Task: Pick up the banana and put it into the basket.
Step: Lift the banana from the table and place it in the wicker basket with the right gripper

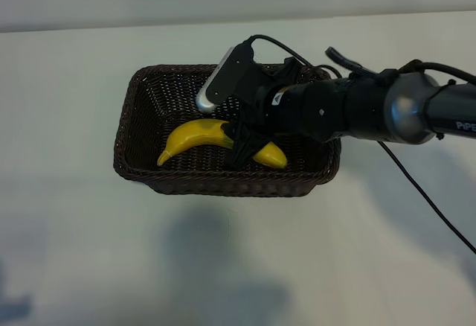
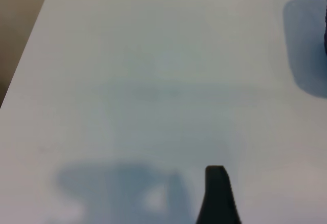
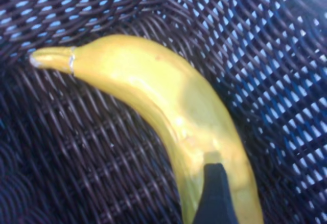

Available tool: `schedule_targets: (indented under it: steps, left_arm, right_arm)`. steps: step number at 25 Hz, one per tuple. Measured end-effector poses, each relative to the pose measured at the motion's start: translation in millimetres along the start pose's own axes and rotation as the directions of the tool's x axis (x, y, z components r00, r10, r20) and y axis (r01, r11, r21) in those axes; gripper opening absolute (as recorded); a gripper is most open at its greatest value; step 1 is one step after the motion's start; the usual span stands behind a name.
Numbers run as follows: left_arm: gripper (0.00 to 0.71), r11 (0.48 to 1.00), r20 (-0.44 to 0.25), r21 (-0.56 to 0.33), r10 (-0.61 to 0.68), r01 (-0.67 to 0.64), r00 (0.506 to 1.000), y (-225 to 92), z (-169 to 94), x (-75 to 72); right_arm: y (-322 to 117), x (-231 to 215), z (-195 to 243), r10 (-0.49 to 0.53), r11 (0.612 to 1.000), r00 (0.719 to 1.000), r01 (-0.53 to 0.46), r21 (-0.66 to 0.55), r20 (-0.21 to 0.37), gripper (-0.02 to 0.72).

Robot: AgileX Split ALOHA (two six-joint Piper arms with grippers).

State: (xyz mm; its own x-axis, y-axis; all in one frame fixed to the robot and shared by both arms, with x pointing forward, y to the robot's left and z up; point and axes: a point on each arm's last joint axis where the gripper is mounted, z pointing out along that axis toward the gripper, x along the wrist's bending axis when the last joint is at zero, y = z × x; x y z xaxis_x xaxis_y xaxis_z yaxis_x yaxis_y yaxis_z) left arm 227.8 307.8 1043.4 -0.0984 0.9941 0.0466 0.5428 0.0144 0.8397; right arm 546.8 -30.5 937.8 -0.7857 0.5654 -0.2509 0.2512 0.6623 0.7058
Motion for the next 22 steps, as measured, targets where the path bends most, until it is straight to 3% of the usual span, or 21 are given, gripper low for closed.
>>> schedule_targets:
  steps: [5,13,22]
  left_arm:
    - [0.541,1.0,0.0,0.0,0.0,0.0,1.0,0,0,0.0]
    - [0.541,1.0,0.0,0.0,0.0,0.0,1.0,0,0,0.0]
    - [0.541,1.0,0.0,0.0,0.0,0.0,1.0,0,0,0.0]
  right_arm:
    - [16,-4,-23,-0.004,0.999,1.0,0.004,-0.044,-0.003,0.541]
    - [25,-3,-48,0.036,0.999,0.997,-0.038,-0.022,-0.072,0.542]
    - [7,-41,-66,0.243,0.967,0.967,-0.235,0.097,-0.078,0.542]
